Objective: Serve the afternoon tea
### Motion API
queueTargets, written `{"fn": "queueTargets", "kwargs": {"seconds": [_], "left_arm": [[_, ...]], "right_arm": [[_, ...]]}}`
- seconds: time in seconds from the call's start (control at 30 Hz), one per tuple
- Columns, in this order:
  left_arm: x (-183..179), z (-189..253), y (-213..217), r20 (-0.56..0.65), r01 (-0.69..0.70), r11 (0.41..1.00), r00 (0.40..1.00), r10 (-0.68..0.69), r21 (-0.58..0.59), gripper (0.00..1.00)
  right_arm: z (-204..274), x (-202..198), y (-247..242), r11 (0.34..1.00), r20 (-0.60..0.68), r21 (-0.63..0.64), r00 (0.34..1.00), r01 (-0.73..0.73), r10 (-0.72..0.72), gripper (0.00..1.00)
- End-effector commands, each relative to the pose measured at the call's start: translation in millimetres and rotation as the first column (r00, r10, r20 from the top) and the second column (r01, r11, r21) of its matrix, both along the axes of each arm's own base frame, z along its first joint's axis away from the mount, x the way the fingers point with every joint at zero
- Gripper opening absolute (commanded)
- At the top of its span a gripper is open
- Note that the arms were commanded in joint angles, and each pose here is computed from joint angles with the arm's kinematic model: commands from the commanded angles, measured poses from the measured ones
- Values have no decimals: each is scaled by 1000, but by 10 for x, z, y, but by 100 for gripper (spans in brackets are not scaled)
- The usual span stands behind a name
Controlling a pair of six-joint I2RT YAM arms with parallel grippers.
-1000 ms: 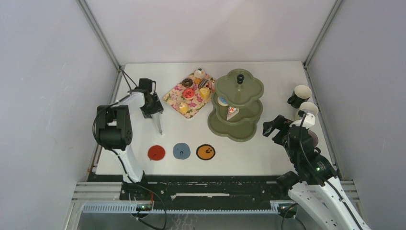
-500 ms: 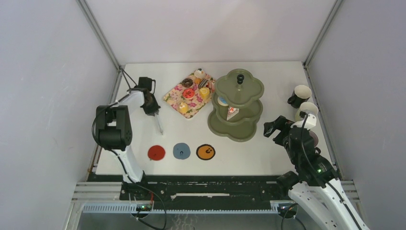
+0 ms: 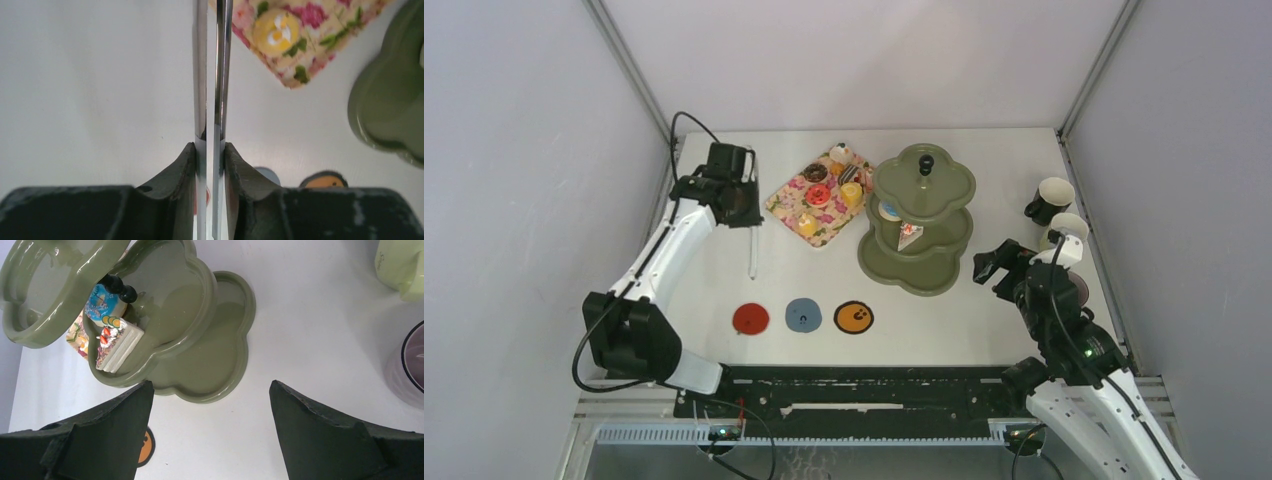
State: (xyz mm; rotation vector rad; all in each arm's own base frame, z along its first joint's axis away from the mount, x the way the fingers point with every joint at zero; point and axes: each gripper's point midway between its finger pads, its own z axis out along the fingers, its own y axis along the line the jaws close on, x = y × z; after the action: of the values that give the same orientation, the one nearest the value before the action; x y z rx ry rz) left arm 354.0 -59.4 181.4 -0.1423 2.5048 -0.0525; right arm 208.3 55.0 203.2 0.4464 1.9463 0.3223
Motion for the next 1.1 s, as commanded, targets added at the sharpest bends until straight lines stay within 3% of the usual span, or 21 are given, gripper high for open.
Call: {"fn": "queueTargets", "kwargs": {"seconds": [0.0, 0.37, 0.57, 1.07], "left_arm": [[-383, -73, -224, -74, 114, 993, 990, -117, -41, 28], [-441, -139, -550, -96, 188, 982, 977, -190, -27, 33], [-511, -136, -601, -108, 216, 976, 970, -218, -27, 47], [-402, -238, -809, -76, 228, 972, 970, -231, -51, 47]], "right_arm": [[125, 67, 33, 1000, 46, 13, 999, -8, 7, 94], [125, 63, 37, 1000, 45, 20, 999, -8, 7, 94], [80, 22, -15, 1000, 29, 1, 1000, 5, -5, 94], [97, 46, 41, 1000, 32, 17, 999, -13, 13, 94]]}}
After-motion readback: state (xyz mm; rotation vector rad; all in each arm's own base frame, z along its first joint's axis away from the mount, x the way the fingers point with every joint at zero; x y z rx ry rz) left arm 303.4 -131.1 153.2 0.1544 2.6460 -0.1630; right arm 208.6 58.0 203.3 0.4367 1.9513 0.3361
